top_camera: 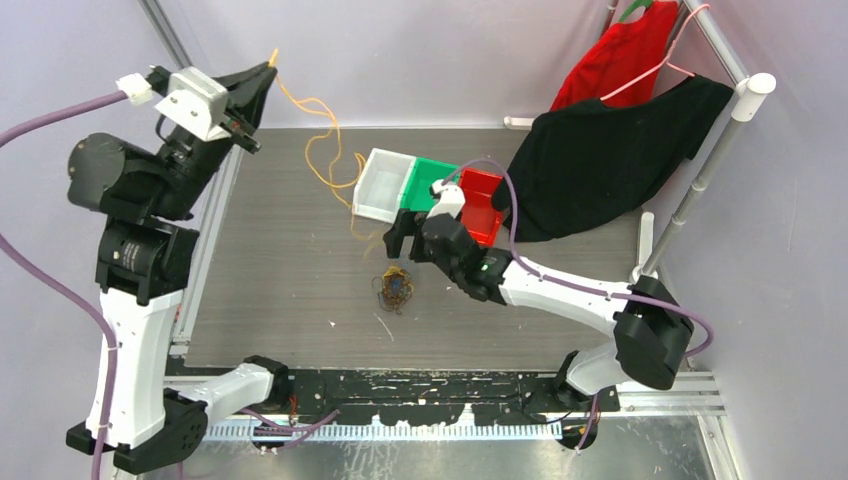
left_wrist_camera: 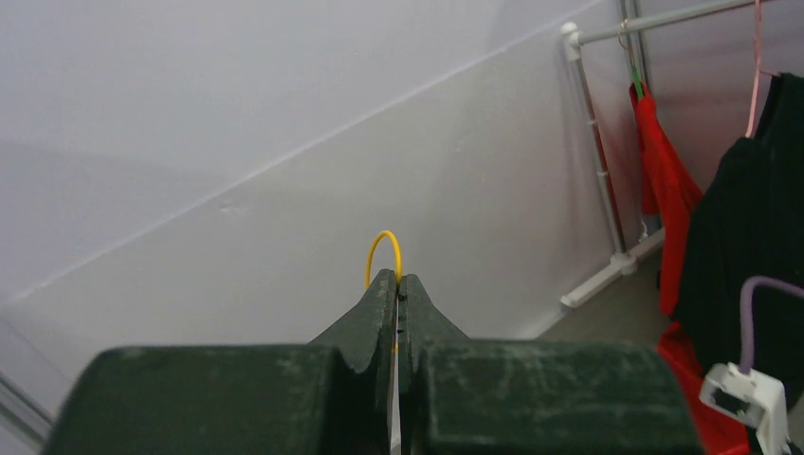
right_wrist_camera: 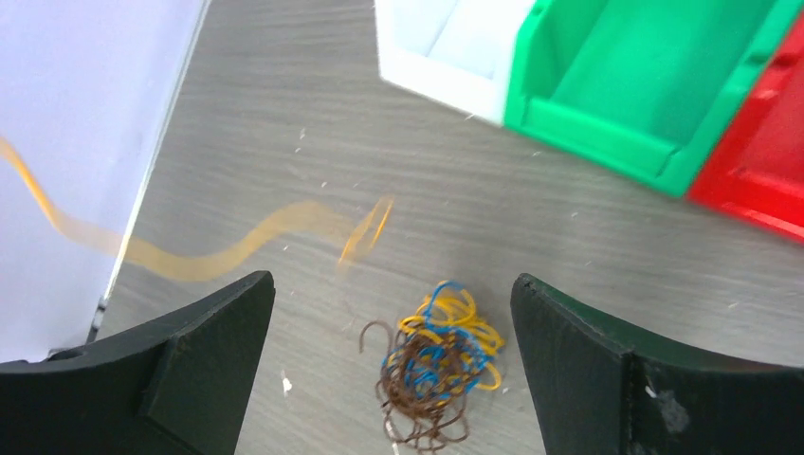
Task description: Untangle the cables
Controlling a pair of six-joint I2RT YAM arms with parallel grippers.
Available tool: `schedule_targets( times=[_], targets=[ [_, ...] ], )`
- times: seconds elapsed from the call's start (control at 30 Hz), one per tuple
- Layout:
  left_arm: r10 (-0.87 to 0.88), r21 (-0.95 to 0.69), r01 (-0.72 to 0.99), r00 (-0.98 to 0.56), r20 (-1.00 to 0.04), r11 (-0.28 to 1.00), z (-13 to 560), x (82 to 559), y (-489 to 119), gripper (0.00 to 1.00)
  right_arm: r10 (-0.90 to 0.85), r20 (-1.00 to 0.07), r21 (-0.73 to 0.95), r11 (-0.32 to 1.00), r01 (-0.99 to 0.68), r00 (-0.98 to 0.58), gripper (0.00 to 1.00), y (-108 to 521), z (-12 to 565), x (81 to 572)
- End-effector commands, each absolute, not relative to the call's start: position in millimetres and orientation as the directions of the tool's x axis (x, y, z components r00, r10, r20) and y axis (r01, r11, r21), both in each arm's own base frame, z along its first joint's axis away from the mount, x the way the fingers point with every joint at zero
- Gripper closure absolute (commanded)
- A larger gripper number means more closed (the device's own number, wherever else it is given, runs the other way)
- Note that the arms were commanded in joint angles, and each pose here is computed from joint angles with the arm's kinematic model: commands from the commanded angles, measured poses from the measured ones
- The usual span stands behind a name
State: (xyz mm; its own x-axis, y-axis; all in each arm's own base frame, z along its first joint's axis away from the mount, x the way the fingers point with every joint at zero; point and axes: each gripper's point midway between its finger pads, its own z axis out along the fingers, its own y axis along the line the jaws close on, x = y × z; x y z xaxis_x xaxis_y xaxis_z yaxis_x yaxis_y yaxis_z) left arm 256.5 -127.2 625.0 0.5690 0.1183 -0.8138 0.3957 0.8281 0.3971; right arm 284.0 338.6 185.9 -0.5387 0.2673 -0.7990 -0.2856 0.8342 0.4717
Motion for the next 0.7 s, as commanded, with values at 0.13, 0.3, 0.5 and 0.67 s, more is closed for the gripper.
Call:
schedule_targets(
  times=[0.13, 0.3, 0.5, 0.67],
  targets=[
    [0.156, 0.386, 0.462, 0.46, -0.874, 0.799, 578.1, 260.6, -132.5, 1.0, 0.243, -0.826, 0.363, 0.92, -0.151, -0.509, 0.01, 290.8, 210.9, 350.4],
    [0.221, 0.411, 0.428, 0.427, -0.877, 0.805, 560.9, 264.4, -123.8, 1.0, 0.17, -0.833, 0.213, 0.977, -0.021, -0.527, 0.06, 268.4, 189.3, 400.9],
    [0.271, 0.445, 0.417, 0.413, -0.869, 0.793, 547.5, 260.2, -118.9, 1.0, 0.058, -0.827, -0.001, 0.995, 0.104, -0.559, 0.11, 244.5, 157.2, 437.1],
    [0.316, 0.477, 0.403, 0.404, -0.859, 0.781, 536.4, 259.5, -114.9, 1.0, 0.041, -0.805, -0.038, 0.992, 0.121, -0.593, 0.16, 238.7, 132.2, 448.9]
  ],
)
